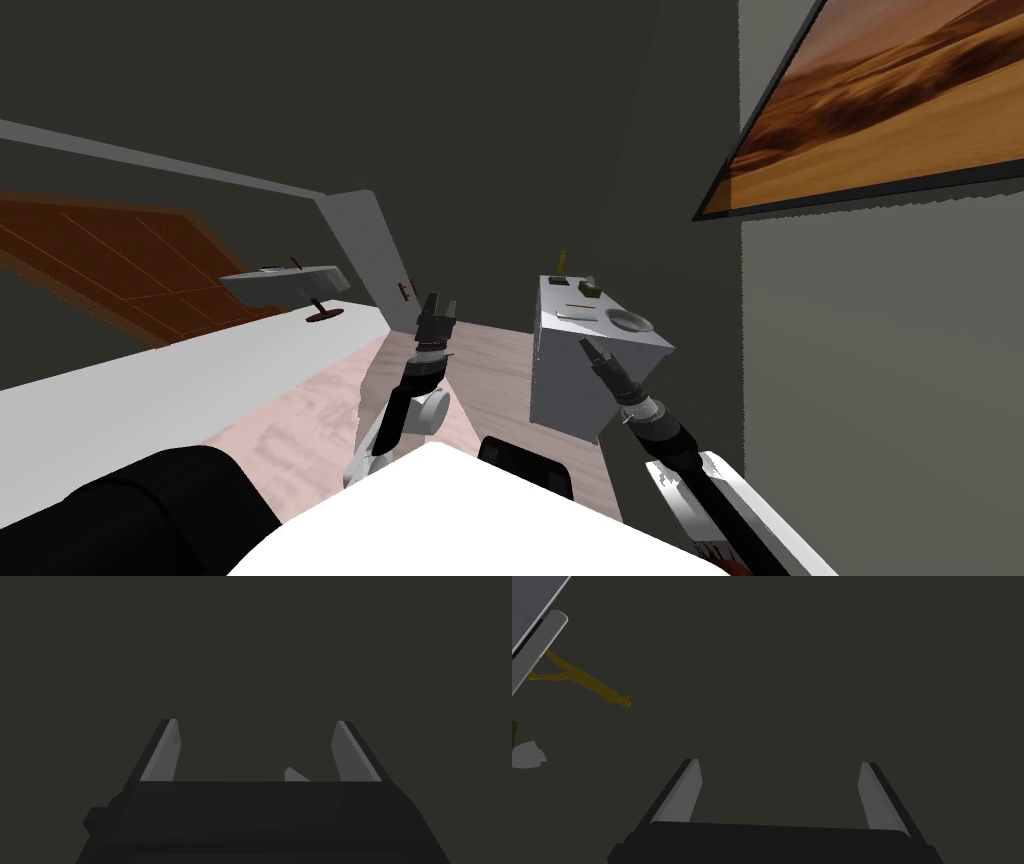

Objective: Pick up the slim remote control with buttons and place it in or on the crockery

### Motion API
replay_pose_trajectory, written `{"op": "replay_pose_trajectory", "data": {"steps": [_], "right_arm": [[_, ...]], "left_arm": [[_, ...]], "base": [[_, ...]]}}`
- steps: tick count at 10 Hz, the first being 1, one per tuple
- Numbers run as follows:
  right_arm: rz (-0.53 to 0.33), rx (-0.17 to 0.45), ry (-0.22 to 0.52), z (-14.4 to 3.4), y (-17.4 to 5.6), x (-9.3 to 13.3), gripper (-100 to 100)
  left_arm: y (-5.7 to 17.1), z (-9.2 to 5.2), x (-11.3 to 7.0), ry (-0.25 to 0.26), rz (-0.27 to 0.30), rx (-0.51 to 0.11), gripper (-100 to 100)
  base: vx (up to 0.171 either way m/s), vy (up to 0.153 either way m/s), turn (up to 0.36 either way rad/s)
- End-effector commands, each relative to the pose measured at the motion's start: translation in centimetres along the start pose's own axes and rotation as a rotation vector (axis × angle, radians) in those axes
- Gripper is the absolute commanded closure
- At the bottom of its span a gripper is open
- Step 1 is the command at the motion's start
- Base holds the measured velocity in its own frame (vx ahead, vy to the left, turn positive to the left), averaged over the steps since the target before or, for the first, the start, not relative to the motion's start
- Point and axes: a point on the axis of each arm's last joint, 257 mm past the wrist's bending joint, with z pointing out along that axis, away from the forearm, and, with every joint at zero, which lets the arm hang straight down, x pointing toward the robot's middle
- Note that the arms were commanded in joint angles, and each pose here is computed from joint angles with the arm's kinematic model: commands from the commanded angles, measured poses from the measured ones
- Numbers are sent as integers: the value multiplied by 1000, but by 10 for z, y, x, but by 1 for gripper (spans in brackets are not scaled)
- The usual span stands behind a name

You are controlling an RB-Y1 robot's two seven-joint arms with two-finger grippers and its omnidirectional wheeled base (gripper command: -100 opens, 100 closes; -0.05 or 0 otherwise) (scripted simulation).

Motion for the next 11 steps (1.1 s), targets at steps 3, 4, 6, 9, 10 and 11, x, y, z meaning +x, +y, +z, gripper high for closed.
{"op": "replay_pose_trajectory", "data": {"steps": [3,4,6,9,10,11], "right_arm": [[-69,-22,71,-1,-10,-4,-100],[-95,-31,96,-2,-13,-6,-100],[-153,-50,149,-2,-20,-13,-100],[-228,-72,221,-3,-28,-21,-100],[-260,-82,248,-2,-32,-25,-100],[-273,-83,267,-4,-33,-25,-100]], "left_arm": [[0,0,0,0,0,0,0],[0,0,0,0,0,0,0],[0,0,0,0,0,0,0],[0,0,0,0,0,0,0],[0,0,0,0,0,0,0],[0,0,0,0,0,0,0]], "base": [[19,79,39],[28,118,54],[18,145,59],[28,103,39],[34,121,75],[28,99,12]]}}
